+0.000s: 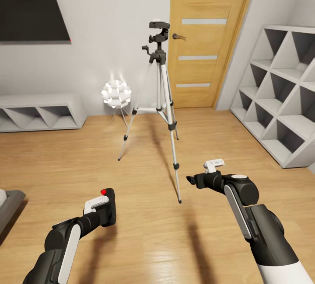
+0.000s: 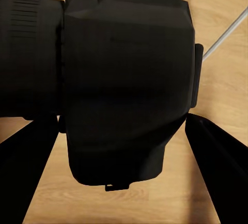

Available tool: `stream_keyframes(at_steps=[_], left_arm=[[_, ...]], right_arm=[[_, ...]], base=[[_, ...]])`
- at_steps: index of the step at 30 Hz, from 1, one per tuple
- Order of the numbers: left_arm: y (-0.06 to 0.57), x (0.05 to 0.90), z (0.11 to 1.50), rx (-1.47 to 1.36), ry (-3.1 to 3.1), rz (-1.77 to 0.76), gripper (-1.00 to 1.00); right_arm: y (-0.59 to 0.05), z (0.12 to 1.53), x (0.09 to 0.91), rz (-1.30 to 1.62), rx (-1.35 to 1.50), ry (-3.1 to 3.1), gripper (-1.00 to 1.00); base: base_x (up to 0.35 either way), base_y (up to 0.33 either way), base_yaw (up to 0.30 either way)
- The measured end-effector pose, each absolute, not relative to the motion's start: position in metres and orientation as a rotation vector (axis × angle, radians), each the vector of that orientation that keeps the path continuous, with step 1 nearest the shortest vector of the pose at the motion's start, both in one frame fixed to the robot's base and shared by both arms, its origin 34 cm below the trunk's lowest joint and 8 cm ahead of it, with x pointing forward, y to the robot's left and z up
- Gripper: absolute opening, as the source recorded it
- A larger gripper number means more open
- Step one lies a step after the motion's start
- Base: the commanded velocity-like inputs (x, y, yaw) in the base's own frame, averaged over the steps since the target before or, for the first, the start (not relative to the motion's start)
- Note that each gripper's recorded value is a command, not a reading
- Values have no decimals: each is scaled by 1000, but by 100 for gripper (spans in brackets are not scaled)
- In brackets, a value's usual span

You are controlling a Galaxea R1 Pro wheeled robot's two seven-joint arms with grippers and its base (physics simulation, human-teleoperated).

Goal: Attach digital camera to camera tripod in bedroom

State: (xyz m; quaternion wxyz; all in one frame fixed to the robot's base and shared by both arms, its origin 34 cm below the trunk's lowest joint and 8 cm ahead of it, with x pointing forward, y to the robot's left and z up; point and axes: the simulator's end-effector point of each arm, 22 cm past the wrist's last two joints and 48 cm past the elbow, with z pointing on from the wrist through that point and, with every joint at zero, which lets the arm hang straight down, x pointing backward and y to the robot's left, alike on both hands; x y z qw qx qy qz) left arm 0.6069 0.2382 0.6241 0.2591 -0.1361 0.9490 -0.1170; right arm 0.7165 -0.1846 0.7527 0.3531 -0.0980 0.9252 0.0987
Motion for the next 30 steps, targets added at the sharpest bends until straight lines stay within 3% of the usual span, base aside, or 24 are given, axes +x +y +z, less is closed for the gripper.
stream_keyframes(at_steps=[30], left_arm=[[237, 614, 690, -357, 2545, -319, -100]], right_arm=[[-188, 824, 722, 256, -230, 2360, 100]], base=[[0, 0, 1]])
